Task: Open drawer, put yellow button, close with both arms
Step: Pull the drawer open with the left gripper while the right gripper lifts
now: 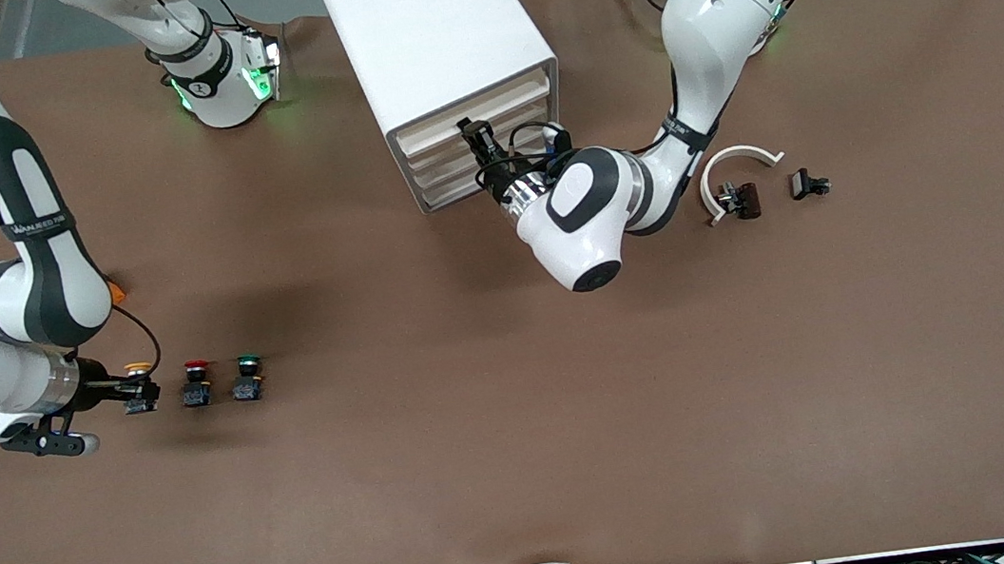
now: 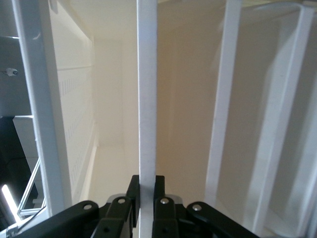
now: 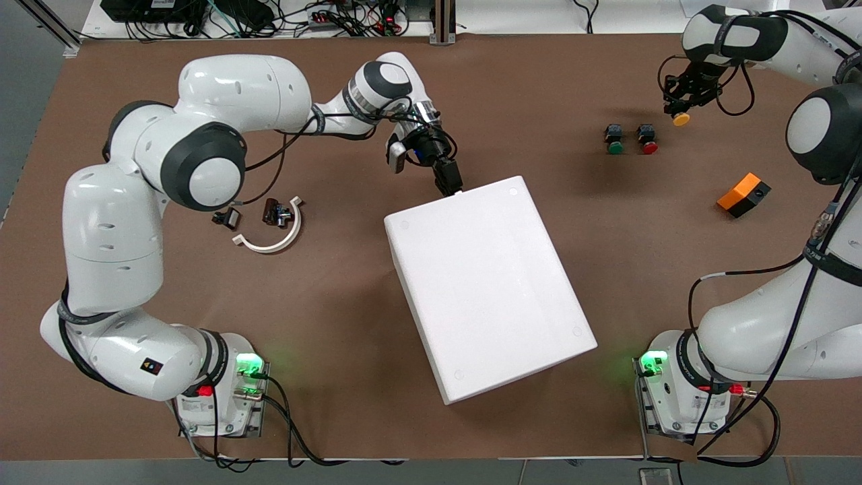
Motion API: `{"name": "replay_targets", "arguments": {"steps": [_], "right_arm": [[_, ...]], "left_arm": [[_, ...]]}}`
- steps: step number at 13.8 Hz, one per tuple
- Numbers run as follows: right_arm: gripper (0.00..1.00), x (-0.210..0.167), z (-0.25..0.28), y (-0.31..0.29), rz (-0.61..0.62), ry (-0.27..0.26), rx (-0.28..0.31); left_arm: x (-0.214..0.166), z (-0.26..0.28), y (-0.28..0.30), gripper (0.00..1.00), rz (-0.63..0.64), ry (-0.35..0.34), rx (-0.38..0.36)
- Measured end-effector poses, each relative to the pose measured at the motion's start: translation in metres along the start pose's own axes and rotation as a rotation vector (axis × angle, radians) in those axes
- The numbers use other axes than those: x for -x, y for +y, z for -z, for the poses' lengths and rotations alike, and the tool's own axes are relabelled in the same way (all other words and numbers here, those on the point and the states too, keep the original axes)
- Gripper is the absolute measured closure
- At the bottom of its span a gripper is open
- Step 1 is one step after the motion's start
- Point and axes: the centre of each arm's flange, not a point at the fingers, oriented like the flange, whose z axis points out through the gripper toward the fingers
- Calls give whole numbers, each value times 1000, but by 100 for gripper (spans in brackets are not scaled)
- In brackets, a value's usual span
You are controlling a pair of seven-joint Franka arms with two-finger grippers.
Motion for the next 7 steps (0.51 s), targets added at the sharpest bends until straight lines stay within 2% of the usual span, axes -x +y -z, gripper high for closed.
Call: {"name": "replay_targets", "arguments": {"steps": [7], "right_arm": [[60,1,2,-3,-34,-5,1]], "left_arm": [[-8,52,8,86,8,-80,41]]}}
